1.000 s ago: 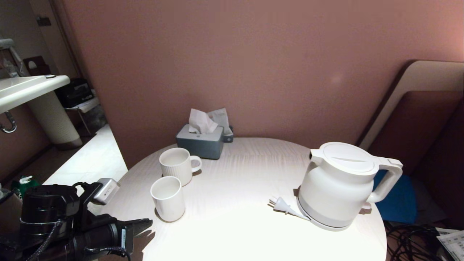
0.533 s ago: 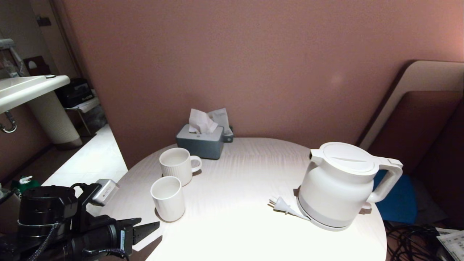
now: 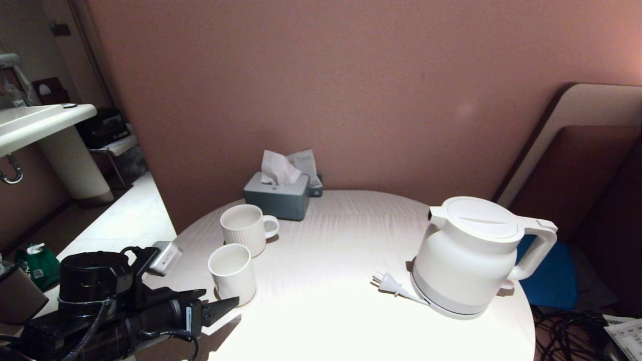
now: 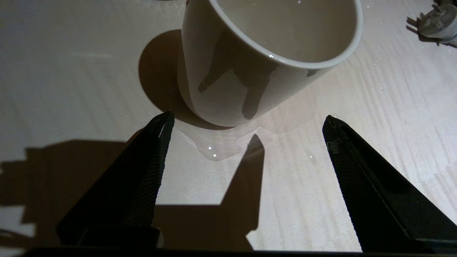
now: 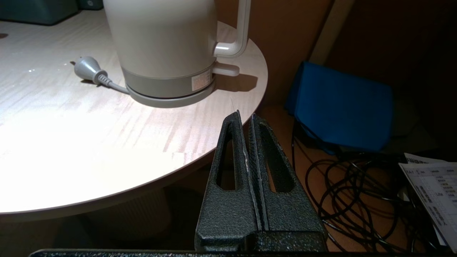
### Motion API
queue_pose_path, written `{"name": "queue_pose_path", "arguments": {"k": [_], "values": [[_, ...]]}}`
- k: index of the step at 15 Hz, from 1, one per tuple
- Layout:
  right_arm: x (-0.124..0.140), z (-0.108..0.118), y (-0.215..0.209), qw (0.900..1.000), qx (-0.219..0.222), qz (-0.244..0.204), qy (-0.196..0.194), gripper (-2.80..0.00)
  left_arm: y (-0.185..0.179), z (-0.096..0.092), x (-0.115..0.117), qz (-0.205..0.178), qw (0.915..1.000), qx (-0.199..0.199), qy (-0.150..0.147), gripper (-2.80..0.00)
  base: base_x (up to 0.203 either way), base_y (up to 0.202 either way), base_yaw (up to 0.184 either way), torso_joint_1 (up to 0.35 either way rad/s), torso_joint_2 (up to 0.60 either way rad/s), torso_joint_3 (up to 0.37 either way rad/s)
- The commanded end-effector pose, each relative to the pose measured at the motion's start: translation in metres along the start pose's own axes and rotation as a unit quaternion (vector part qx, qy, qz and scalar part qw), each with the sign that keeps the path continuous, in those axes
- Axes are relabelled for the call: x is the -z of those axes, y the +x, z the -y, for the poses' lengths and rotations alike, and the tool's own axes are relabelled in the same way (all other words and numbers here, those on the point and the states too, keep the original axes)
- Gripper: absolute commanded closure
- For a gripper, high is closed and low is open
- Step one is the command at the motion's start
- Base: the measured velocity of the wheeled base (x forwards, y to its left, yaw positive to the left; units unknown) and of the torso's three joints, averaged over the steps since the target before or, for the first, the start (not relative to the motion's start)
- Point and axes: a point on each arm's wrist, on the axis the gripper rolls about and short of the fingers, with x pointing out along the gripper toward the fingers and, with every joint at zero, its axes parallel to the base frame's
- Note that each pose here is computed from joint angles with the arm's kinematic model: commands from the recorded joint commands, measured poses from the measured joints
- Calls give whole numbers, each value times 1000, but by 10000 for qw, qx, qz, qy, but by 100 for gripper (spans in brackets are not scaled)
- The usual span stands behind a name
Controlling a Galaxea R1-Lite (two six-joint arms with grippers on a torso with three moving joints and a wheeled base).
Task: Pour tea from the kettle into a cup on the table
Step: Pick up the cup
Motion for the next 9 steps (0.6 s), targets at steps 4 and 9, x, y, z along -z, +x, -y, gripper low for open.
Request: {"name": "queue_pose_path", "arguments": {"k": [4,9], "values": [[0,0,0,10000,2,-2,-5,0,8,-2,-3,-8,10000,11,17,-280,0,0,0,0,0,0],[0,0,0,10000,2,-2,-8,0,19,-4,-11,67,9999,25,89,-280,0,0,0,0,0,0]]}}
